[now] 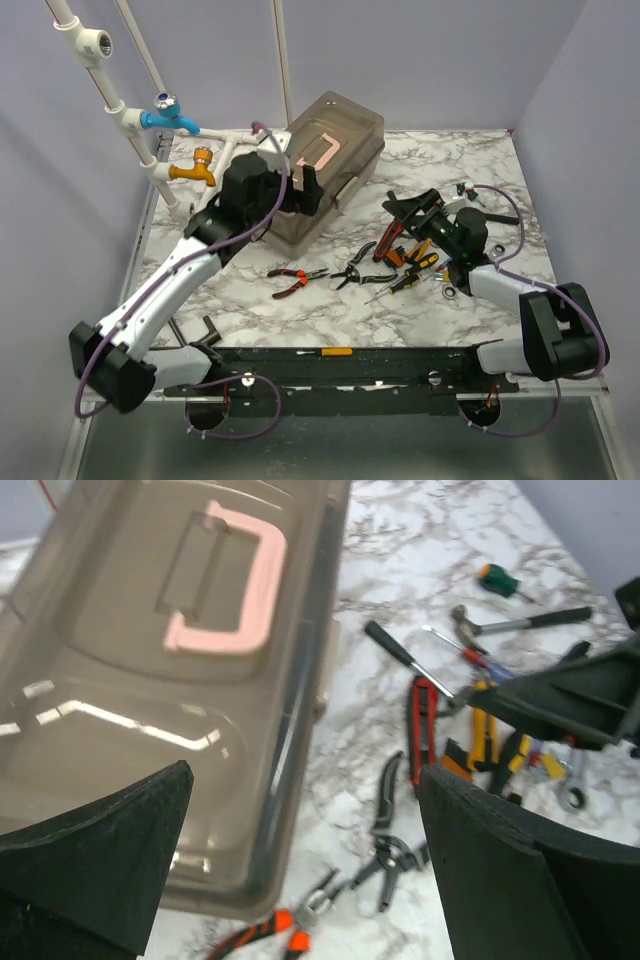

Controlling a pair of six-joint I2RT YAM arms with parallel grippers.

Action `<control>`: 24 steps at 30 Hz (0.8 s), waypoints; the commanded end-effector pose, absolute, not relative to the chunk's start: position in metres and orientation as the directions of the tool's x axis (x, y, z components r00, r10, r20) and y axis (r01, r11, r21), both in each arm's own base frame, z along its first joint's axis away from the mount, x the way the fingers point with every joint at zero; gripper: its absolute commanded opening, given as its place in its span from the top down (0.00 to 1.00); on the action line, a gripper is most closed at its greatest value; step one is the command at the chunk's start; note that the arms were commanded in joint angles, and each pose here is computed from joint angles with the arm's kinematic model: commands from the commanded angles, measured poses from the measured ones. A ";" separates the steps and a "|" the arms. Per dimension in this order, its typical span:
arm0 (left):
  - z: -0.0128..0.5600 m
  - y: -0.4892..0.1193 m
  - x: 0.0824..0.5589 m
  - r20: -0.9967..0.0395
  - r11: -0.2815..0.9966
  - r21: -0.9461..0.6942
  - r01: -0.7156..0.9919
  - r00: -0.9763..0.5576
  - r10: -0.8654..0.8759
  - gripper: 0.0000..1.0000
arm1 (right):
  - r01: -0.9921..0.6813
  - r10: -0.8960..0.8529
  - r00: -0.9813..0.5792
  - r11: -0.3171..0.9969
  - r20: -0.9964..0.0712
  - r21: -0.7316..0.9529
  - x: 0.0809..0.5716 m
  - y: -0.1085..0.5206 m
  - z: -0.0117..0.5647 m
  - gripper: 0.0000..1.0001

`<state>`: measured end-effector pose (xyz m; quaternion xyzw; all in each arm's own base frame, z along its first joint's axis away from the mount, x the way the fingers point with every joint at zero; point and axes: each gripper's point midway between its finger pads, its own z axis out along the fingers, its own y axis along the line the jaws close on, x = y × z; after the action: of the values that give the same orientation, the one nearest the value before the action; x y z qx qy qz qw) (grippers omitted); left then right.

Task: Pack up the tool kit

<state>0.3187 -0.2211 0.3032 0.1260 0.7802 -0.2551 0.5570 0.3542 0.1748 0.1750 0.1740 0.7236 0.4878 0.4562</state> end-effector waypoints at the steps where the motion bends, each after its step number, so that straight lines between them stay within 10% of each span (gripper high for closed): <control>1: 0.301 -0.210 0.358 -0.916 0.907 -0.065 0.416 -0.385 0.111 0.02 | -0.280 0.703 -0.541 0.367 -0.461 0.887 0.362 0.198 0.199 0.00; 24: 0.283 -0.193 0.507 -0.821 0.910 -0.126 0.396 -0.556 0.128 0.01 | -0.210 0.791 -0.576 0.098 -0.204 0.973 0.422 0.270 0.149 0.00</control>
<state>0.5091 -0.1853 0.2880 0.1409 0.8666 -0.1012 0.4679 0.4072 0.2637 0.1392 0.2189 0.6589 0.6073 0.3861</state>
